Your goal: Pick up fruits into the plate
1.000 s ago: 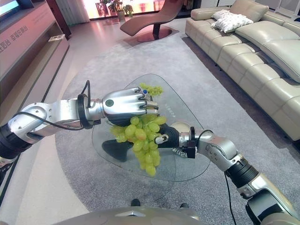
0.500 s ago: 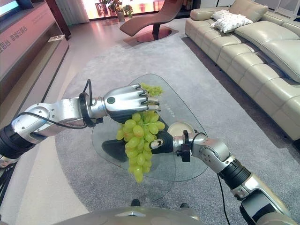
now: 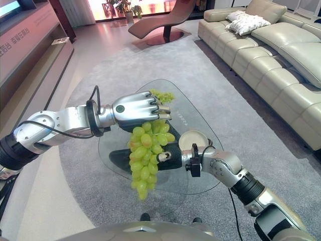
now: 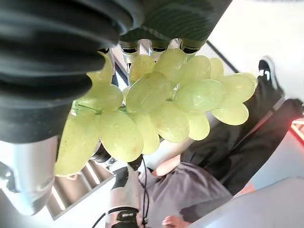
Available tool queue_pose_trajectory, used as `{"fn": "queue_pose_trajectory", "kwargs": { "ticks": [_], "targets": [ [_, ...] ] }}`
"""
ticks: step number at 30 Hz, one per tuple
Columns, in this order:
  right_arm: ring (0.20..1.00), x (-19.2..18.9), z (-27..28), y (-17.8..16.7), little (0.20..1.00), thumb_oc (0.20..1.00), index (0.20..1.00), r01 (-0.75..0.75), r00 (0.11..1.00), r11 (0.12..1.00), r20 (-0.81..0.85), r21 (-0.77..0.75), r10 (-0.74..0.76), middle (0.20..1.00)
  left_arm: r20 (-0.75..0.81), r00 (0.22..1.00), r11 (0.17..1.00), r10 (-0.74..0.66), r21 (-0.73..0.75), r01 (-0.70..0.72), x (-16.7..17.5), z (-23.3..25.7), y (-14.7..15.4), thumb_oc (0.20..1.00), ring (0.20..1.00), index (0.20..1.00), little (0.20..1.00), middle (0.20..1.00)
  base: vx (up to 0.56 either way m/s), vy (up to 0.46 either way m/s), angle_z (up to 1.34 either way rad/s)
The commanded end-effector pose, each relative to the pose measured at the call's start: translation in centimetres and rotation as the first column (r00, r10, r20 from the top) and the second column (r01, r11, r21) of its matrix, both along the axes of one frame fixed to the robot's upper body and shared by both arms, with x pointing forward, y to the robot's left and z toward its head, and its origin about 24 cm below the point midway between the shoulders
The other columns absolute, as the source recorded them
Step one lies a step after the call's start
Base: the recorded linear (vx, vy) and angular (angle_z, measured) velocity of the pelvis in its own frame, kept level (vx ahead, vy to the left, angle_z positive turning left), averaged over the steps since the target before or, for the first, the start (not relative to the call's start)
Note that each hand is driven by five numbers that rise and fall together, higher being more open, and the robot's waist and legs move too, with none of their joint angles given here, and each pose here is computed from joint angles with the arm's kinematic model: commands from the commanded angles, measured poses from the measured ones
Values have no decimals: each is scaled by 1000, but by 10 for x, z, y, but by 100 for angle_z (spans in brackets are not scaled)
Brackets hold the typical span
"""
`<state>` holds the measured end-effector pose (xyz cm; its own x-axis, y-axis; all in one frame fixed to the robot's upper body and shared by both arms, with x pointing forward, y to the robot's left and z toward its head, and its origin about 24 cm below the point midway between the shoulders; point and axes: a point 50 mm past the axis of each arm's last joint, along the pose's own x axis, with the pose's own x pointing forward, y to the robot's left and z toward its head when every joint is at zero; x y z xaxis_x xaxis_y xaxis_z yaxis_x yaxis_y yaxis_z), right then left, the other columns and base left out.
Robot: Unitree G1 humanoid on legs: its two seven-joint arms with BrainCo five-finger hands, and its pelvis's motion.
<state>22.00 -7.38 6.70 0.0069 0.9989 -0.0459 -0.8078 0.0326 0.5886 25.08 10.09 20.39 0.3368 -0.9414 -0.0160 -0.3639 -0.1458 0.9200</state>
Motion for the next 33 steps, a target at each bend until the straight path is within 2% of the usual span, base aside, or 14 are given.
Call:
{"fn": "queue_pose_trajectory", "kwargs": {
  "ticks": [1,2,3,4,5,23,31,32,33],
  "targets": [
    [1000,-18,30,32,1000,1000,1000,-131,991,970,43,206,125,1000,132,987,993,97,-81,-87,20,36,6,200,200,200,200,200,0,0,0],
    [1000,-18,31,33,1000,1000,1000,-125,992,970,41,209,119,1000,130,987,993,98,-81,-88,20,36,5,200,200,200,200,200,0,0,0],
    [501,-18,31,34,501,501,501,-118,993,970,34,213,114,501,128,987,993,101,-82,-91,21,35,5,200,200,200,200,200,0,0,0],
    [310,-18,32,35,310,310,310,-115,993,970,32,215,111,310,128,987,992,101,-82,-91,21,35,5,200,200,200,200,200,0,0,0],
    [200,-19,31,36,200,200,200,-106,994,970,22,218,104,200,126,987,992,103,-82,-93,22,34,5,200,200,200,200,200,0,0,0],
    [200,-16,25,37,200,200,200,-54,998,972,-27,230,62,200,114,985,989,127,-87,-117,24,34,4,200,200,200,200,200,0,0,0],
    [200,-14,23,35,200,200,200,-10,1000,973,-25,229,16,200,71,983,978,170,-132,-160,28,32,11,200,200,200,200,200,0,0,0],
    [200,-13,22,33,200,200,200,1,1000,973,-24,230,5,200,57,981,974,183,-143,-173,29,31,13,470,470,470,470,470,0,0,0],
    [200,-12,22,32,200,200,200,9,1000,973,-24,231,-3,200,46,980,970,196,-156,-186,30,30,15,1000,1000,1000,1000,1000,0,0,0]
  ]
}}
